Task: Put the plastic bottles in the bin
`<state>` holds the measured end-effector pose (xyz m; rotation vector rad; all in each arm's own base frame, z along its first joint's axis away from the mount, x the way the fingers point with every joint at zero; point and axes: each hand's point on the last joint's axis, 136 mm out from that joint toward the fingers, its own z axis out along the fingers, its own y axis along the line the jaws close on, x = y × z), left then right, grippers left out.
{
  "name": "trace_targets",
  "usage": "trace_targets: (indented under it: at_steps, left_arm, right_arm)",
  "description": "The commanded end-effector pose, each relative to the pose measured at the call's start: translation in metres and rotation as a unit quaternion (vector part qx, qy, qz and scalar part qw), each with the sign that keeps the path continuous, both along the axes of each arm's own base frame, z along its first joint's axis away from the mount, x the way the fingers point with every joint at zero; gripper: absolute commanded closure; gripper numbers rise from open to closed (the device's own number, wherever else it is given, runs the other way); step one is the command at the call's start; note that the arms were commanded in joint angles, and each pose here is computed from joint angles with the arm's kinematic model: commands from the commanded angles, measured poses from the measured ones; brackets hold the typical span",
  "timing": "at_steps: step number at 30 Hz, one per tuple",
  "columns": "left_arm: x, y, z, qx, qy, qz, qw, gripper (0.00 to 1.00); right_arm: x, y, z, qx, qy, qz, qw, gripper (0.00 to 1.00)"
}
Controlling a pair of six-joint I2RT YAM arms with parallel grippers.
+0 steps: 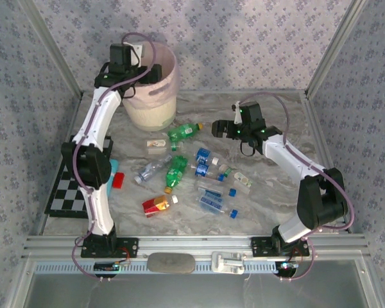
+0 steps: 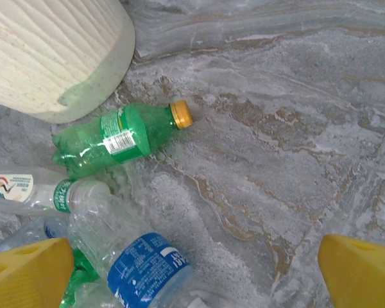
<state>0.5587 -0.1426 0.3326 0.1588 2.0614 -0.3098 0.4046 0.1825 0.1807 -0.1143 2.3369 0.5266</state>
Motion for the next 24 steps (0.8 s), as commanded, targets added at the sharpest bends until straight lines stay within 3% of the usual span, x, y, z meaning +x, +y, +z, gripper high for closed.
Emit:
trace_targets:
  at_steps: [1,7,13,24]
  left_arm:
    - [-0.028,-0.012,0.059,-0.027,-0.078,-0.019,0.996,0.0]
    - [-0.067,-0.019,0.073,-0.052,-0.135,-0.026,0.989,0.0]
    - [-0.111,-0.047,0.049,-0.108,-0.164,-0.065,0.978,0.0]
    - [-0.16,-0.121,-0.052,-0.128,-0.079,-0.098,0.984,0.0]
  right_arm:
    - [-0.011,-0.004,0.009,-0.03,0.004,0.008,1.0,0.0]
    - [-0.04,-0.011,-0.009,-0.092,0.044,0.01,0.995,0.0]
    - [-0.084,-0.027,-0.039,-0.148,0.123,0.001,0.981,0.0]
    - [-0.145,-0.039,-0.105,-0.215,0.256,0.02,0.942,0.04]
